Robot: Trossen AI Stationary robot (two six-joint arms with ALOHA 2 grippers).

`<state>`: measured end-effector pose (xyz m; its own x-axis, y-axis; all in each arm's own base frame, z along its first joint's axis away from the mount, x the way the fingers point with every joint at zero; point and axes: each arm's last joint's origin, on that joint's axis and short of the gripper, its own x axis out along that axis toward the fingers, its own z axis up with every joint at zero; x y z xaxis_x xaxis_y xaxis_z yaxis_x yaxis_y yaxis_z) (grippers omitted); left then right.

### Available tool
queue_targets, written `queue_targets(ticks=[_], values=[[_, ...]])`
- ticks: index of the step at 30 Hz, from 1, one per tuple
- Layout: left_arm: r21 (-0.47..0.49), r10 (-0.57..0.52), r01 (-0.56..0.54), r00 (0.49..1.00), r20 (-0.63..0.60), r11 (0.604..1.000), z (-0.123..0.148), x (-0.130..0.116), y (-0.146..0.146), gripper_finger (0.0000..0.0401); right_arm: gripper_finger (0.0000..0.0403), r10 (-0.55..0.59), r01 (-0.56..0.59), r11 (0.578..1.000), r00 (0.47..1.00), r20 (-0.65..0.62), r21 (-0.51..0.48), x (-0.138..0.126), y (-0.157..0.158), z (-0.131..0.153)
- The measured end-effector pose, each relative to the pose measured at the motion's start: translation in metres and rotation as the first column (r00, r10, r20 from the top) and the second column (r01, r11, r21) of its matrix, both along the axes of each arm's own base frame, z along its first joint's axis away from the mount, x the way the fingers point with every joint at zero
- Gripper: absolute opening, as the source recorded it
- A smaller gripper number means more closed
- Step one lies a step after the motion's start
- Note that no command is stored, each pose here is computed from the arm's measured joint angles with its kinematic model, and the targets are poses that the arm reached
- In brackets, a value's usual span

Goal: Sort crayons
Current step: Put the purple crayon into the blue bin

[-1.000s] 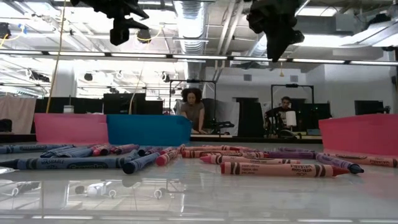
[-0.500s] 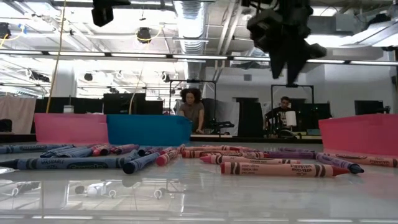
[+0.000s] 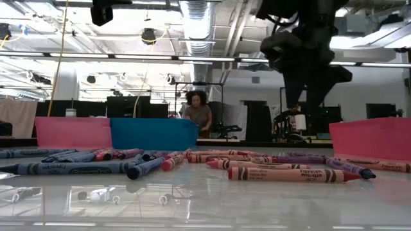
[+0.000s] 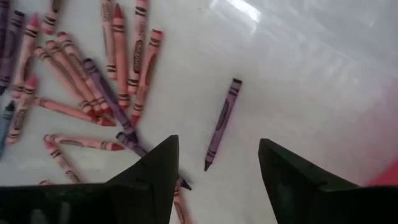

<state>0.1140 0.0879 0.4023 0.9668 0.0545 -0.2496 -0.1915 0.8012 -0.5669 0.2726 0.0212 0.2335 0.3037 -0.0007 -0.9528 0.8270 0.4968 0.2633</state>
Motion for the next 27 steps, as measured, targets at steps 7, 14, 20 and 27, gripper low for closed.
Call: queue_targets(ticks=[7,14,20,27], values=[[-0.017,0.001,-0.001,1.000,-0.017,1.000,-0.002,0.000,0.000,0.0110,0.0212,0.016,-0.018,0.997,1.000,-0.024,-0.072,0.000,0.008,-0.011],[-0.019,0.001,-0.002,1.000,-0.018,1.000,-0.002,0.000,0.000,0.0110,0.0212,0.052,-0.057,0.995,0.997,-0.060,-0.084,0.011,0.018,-0.030],[-0.026,0.001,-0.002,1.000,-0.024,1.000,-0.003,-0.001,-0.001,0.0110,0.0212,0.081,-0.088,0.994,0.991,-0.107,-0.062,0.019,0.026,-0.049],[-0.031,0.000,-0.001,1.000,-0.028,1.000,-0.003,-0.001,-0.001,0.0110,0.0210,0.128,-0.133,0.991,0.978,-0.166,-0.018,0.026,0.030,-0.070]])
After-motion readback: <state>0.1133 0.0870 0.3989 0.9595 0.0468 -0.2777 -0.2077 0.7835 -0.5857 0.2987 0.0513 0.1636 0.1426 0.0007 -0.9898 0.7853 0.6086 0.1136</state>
